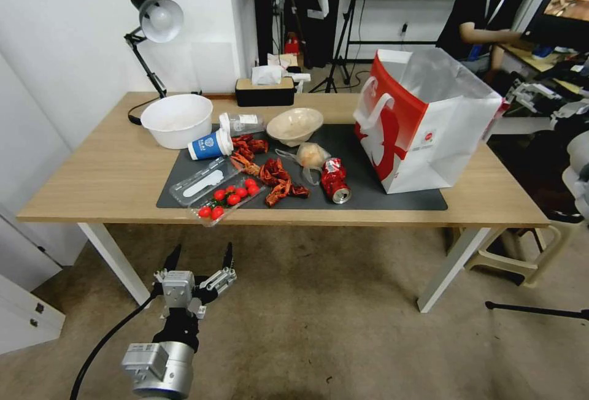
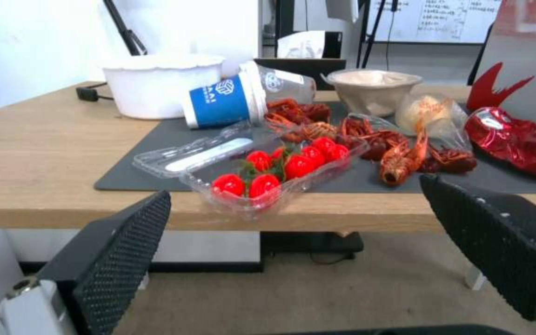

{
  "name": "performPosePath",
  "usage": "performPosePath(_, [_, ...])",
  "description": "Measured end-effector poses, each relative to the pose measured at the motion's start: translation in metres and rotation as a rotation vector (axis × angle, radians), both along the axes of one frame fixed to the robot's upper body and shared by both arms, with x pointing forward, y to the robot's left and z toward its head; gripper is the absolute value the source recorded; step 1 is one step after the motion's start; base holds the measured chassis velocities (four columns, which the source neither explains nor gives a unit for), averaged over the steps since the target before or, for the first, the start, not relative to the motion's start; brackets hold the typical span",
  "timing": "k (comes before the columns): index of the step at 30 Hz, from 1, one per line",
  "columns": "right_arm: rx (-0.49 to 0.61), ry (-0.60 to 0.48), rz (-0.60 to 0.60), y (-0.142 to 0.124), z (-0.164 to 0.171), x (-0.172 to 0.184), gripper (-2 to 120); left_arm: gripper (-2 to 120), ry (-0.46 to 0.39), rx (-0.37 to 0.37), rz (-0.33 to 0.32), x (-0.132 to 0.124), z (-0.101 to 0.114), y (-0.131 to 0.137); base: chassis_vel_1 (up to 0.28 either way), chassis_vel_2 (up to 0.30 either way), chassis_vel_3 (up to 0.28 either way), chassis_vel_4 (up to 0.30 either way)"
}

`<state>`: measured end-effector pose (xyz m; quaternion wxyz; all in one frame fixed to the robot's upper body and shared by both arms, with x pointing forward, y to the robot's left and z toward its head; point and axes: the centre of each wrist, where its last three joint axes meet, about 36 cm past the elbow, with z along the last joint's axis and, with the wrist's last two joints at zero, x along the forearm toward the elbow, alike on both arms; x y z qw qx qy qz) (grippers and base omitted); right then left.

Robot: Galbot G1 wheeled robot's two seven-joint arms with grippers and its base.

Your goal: Pick up the food delivery bag from the floor and place it on the table.

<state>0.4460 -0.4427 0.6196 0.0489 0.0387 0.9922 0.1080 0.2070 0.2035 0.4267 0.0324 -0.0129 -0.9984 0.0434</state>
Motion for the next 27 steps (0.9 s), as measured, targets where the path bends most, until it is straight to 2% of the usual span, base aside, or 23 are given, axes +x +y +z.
performPosePath(8, [-0.103, -0.043, 0.078, 0.004, -0.012, -0.01, 100, 100, -0.007, 0.002, 0.0, 0.0, 0.003, 0.001, 0.0, 0.0, 0.0, 0.0])
performPosePath(16, [-0.194, -0.116, 0.225, 0.029, -0.046, -0.031, 100, 100, -0.018, -0.001, 0.031, -0.005, 0.007, 0.003, 0.0, 0.0, 0.0, 0.0])
performPosePath(21, [-0.206, -0.133, 0.236, 0.037, -0.066, -0.041, 100, 100, -0.026, -0.002, 0.036, -0.005, 0.009, 0.003, 0.0, 0.0, 0.0, 0.0])
performPosePath(27, [-0.247, -0.195, 0.196, 0.048, -0.113, -0.07, 100, 100, -0.03, 0.005, 0.03, -0.005, 0.008, 0.003, 0.0, 0.0, 0.0, 0.0])
